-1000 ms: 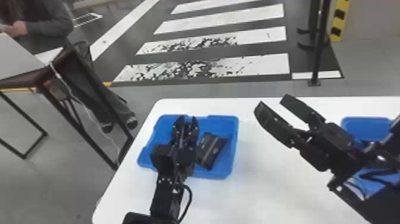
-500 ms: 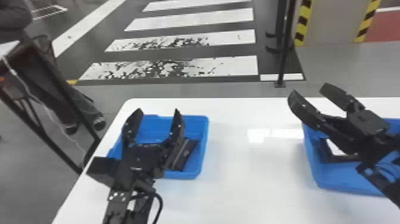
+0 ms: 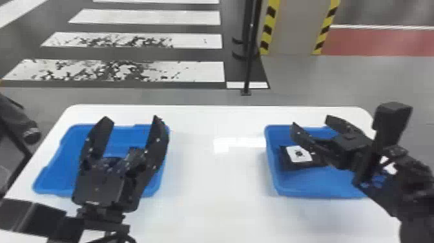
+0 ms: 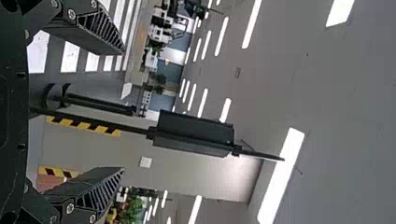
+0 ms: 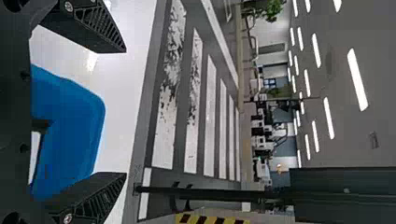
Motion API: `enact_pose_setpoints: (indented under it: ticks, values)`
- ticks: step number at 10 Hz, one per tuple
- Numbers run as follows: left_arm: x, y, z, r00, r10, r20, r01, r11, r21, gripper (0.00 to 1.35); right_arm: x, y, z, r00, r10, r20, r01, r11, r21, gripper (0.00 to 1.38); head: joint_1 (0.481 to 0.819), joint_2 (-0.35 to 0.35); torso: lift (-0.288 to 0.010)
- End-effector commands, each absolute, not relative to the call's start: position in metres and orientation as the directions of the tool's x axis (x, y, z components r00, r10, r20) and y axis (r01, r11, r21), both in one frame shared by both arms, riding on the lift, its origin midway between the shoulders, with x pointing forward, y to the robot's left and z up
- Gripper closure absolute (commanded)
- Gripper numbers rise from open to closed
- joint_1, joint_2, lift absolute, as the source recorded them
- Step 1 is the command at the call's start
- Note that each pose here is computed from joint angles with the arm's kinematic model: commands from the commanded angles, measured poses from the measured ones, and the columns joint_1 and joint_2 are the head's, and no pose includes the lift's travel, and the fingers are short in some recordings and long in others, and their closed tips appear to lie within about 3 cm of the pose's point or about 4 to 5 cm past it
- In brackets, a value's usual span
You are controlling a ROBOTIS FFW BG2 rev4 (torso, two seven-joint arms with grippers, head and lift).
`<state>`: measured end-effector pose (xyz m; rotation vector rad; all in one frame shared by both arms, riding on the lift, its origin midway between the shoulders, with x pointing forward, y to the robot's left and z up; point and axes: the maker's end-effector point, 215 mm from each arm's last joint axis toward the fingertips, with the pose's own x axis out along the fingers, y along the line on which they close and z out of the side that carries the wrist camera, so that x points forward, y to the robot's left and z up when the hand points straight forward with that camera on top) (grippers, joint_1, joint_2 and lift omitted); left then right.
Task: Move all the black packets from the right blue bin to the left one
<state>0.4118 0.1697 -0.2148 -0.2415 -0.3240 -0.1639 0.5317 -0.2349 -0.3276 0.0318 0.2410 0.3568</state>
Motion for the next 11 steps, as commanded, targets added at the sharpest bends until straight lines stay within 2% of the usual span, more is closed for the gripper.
enact_pose_setpoints:
  ticks: [1, 6, 11]
  values:
    - [0.411, 0.167, -0.215, 0.935, -0.126, 0.332, 0.202, 0.957, -0.206, 0.17, 0.531, -0.259, -0.356, 0.909, 0.295, -0.293, -0.290, 0.955, 0.060, 0.08, 0.695, -0.074, -0.140]
    - [0.414, 0.151, -0.221, 0.937, -0.165, 0.308, 0.232, 0.953, -0.196, 0.17, 0.531, -0.283, -0.428, 0.866, 0.249, -0.435, -0.228, 0.968, 0.101, 0.08, 0.695, -0.146, -0.140]
    - [0.413, 0.150, -0.214, 0.929, -0.168, 0.330, 0.239, 0.952, -0.190, 0.17, 0.540, -0.283, -0.463, 0.830, 0.236, -0.506, -0.218, 0.971, 0.095, 0.08, 0.695, -0.154, -0.140]
